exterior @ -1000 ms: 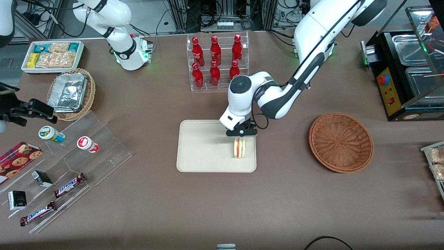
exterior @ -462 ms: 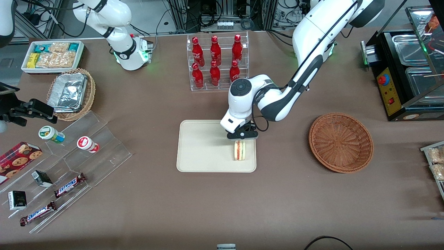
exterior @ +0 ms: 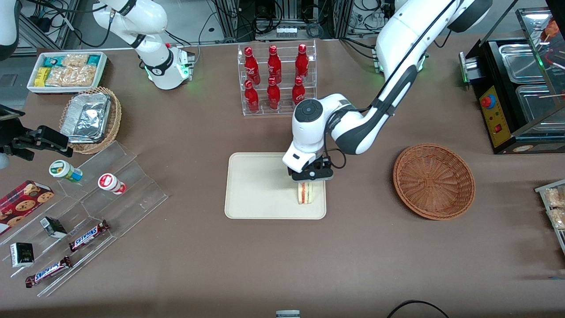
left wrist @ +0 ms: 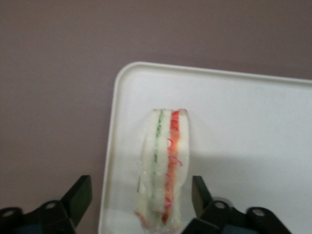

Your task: Place sandwich from basket to tray

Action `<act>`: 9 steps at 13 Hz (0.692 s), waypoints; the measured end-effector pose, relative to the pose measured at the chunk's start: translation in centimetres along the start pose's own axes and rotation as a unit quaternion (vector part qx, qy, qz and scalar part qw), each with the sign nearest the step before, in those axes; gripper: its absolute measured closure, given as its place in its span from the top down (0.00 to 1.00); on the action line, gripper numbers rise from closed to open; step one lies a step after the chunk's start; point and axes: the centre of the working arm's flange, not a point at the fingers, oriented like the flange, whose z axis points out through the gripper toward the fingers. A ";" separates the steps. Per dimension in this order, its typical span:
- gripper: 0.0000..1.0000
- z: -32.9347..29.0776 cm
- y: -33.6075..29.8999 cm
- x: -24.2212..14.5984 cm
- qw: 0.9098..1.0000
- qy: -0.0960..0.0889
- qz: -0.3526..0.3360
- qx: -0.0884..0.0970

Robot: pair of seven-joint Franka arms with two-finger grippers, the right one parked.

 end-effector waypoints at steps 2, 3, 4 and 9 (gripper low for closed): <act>1.00 -4.3 -1.8 1.8 0.999 0.004 -0.032 0.019; 1.00 -6.9 -3.3 3.0 0.998 0.004 -0.052 0.032; 1.00 -9.5 -5.1 4.2 0.996 0.005 -0.075 0.041; 1.00 -18.2 -15.2 9.6 0.993 -0.019 -0.113 0.037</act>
